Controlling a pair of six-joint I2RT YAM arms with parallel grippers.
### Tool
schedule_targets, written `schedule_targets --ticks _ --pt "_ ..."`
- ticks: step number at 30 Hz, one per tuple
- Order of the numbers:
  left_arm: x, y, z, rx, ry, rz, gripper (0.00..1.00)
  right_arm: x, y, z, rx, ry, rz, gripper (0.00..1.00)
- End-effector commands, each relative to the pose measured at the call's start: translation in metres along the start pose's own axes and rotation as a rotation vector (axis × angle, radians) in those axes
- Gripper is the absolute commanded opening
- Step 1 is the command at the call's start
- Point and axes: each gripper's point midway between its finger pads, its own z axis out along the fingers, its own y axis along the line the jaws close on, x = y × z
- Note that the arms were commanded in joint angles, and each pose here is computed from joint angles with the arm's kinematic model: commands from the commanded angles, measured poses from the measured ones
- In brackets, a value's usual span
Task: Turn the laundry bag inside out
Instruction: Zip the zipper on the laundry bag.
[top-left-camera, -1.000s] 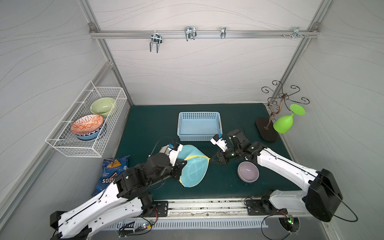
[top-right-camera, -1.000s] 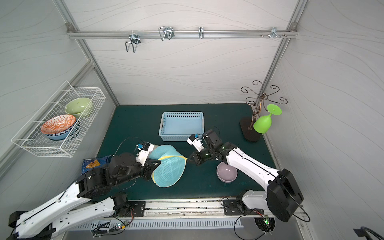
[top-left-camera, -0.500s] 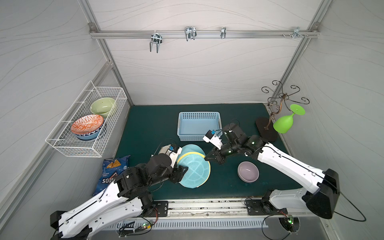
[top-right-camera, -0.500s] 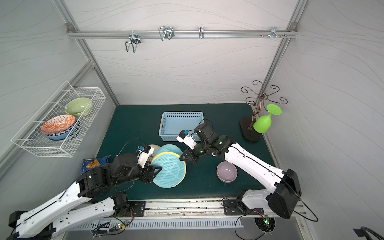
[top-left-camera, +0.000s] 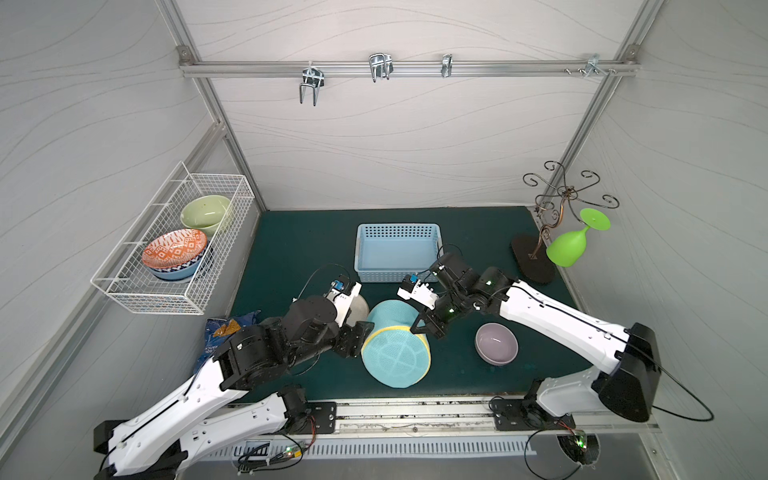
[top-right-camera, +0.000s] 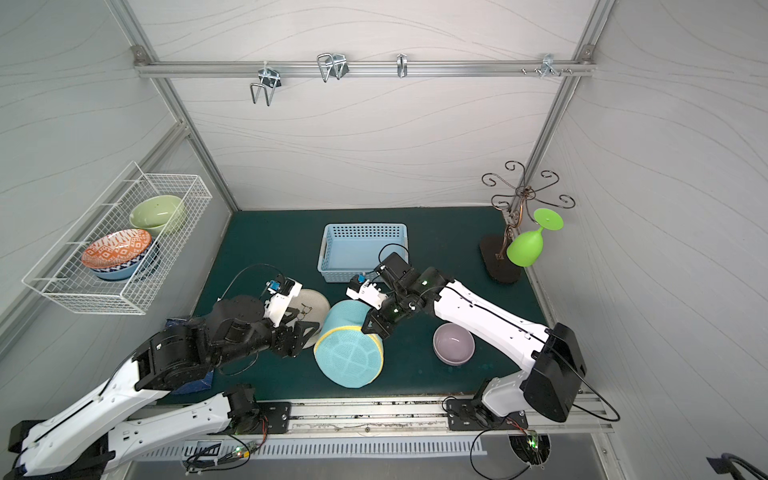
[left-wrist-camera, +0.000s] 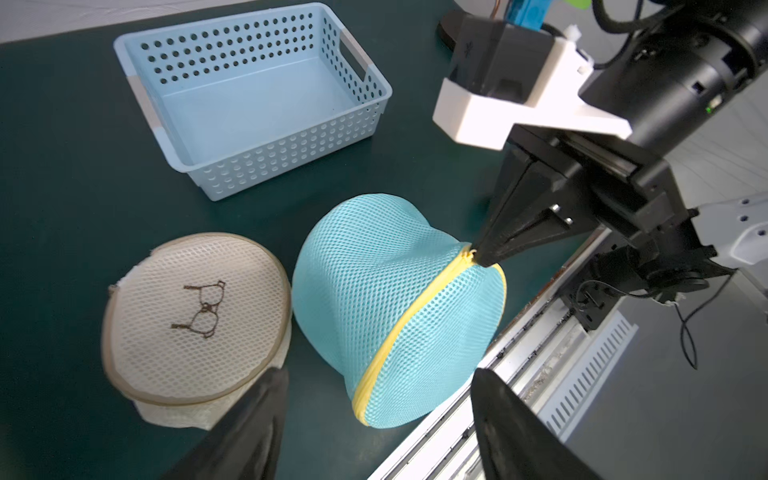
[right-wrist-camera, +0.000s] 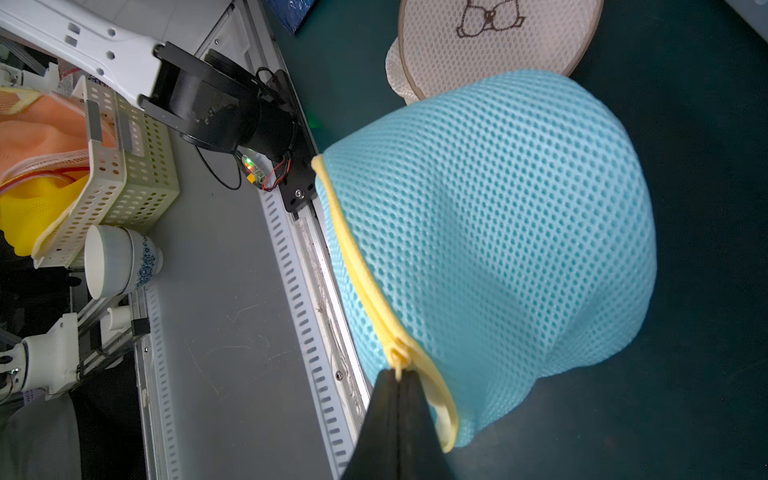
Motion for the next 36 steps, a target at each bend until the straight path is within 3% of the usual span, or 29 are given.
schedule_targets --ticks 1,4,12,19,20,22,25,31,36 --pt "-0.005 -0.024 0.01 0.136 -0.042 -0.016 0.72 0.004 0.012 -0.001 -0.063 0.009 -0.034 0.0" --pt "-0.001 -0.033 0.027 0.182 -0.036 -0.017 0.71 0.006 0.019 -0.002 -0.098 0.006 -0.051 0.0" --pt "0.001 -0.039 0.059 0.142 0.043 0.02 0.73 0.004 0.03 -0.006 -0.149 -0.017 -0.071 0.0" --pt "0.012 -0.054 0.067 0.158 0.072 0.054 0.69 -0.01 0.031 -0.01 -0.152 -0.073 -0.057 0.0" --pt "0.014 -0.054 0.069 0.15 0.079 0.056 0.65 -0.012 0.033 -0.011 -0.163 -0.081 -0.054 0.0" --pt "0.018 -0.049 0.076 0.118 0.093 0.043 0.47 -0.015 0.036 -0.011 -0.183 -0.095 -0.051 0.0" --pt "0.016 -0.036 0.082 0.036 0.077 0.012 0.0 -0.017 0.035 -0.01 -0.186 -0.121 -0.027 0.0" --pt "-0.015 -0.009 0.045 -0.061 -0.117 -0.075 0.0 -0.006 0.004 -0.017 -0.126 -0.229 0.16 0.0" --pt "-0.027 -0.005 0.015 0.016 -0.234 -0.18 0.0 0.013 -0.021 -0.019 -0.055 -0.345 0.298 0.0"
